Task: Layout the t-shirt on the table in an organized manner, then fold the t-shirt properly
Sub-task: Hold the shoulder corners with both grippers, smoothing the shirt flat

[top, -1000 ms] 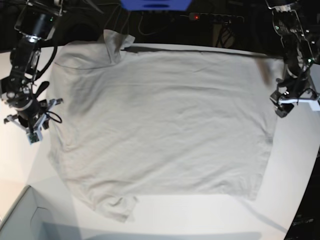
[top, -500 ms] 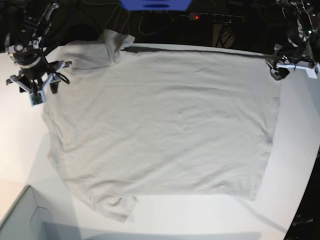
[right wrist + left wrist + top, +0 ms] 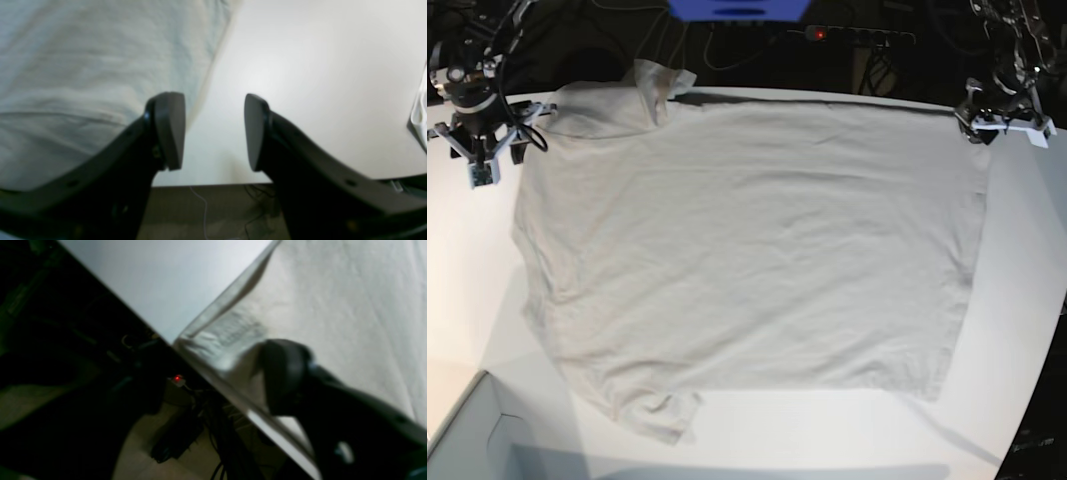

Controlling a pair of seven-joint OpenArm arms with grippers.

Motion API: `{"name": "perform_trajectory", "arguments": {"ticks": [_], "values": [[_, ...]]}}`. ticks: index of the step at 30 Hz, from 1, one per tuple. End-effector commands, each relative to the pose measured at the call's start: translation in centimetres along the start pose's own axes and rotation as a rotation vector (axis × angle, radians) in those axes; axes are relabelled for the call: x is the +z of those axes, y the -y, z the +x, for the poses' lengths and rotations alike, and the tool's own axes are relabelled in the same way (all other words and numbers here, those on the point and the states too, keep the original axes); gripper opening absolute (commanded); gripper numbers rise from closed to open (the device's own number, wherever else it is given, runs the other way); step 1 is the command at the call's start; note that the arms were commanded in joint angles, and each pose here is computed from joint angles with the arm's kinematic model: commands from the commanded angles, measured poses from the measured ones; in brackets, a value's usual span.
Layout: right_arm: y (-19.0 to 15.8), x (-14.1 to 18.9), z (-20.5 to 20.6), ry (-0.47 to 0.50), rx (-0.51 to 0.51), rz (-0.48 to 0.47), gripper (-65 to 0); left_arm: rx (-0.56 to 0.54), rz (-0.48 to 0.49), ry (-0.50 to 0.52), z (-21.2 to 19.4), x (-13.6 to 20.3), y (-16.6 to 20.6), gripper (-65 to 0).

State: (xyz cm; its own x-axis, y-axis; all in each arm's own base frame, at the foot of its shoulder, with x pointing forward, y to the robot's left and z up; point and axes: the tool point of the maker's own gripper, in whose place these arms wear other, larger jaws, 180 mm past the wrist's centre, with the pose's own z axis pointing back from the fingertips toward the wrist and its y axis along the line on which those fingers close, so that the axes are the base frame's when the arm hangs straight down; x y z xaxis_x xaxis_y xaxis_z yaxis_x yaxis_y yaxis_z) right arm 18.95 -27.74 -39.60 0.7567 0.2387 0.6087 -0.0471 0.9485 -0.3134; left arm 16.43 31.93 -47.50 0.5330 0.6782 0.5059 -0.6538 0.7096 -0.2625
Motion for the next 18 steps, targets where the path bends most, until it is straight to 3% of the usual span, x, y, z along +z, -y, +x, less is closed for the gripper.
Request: {"name": "perform_trajectory", "arguments": {"ticks": [1, 11, 18], "values": [[0.47, 0.26, 0.91, 0.037, 0.004, -0.009, -35.8, -0.019, -0.025, 0.058, 2.27, 0.22, 0.50, -29.6], [0.47, 0.26, 0.89, 0.035, 0.004, -0.009, -35.8, -0.031, -0.028, 0.067, 2.72, 0.48, 0.59, -41.2], [0.44, 0.85, -0.01, 0.015, 0.017, -0.009, -35.6, -0.021, -0.032, 0.051, 2.09, 0.50, 0.65, -42.6]]}}
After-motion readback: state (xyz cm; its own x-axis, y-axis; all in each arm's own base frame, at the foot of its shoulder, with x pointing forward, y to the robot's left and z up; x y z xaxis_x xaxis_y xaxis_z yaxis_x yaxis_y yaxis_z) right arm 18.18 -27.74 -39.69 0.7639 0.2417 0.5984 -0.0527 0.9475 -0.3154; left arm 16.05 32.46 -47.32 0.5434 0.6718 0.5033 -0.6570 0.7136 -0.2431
